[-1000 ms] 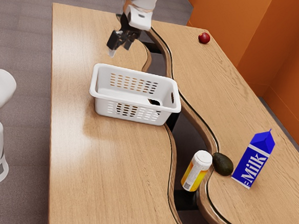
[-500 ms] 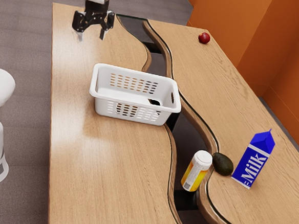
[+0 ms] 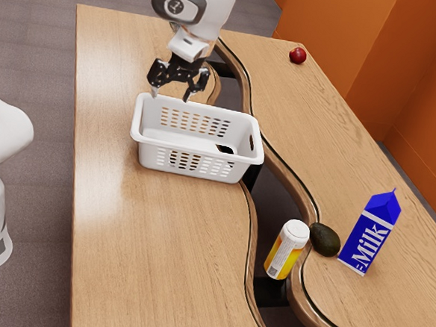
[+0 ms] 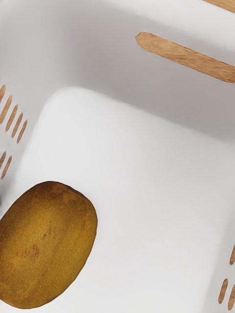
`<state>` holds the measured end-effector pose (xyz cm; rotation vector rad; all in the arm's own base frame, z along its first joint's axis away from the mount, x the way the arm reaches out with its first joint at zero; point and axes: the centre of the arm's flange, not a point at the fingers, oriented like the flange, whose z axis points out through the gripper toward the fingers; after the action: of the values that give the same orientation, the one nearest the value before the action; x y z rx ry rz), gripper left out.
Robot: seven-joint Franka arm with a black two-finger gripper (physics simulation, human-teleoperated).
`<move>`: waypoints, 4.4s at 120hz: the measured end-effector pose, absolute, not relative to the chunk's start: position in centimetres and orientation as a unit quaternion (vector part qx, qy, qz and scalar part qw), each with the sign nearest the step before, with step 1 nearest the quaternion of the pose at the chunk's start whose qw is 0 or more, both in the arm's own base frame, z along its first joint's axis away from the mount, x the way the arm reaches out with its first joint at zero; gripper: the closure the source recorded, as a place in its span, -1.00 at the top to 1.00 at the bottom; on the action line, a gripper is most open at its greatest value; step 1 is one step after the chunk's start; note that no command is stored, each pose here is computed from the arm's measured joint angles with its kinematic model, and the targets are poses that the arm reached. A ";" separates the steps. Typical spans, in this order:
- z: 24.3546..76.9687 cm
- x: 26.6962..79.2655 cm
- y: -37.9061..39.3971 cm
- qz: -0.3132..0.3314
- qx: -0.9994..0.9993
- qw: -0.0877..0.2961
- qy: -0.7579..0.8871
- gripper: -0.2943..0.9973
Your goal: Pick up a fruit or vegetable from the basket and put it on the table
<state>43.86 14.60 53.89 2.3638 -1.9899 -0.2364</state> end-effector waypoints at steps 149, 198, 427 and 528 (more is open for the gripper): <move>48.6 46.3 10.8 -0.039 0.710 0.010 -0.703 0.51; 46.3 48.4 8.7 -0.025 0.687 0.028 -0.726 0.51; 43.3 51.6 9.7 0.043 0.715 0.011 -0.698 0.47; 41.6 53.8 9.1 0.063 0.712 0.021 -0.699 0.39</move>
<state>53.85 9.07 41.63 2.2092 -2.1665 0.1958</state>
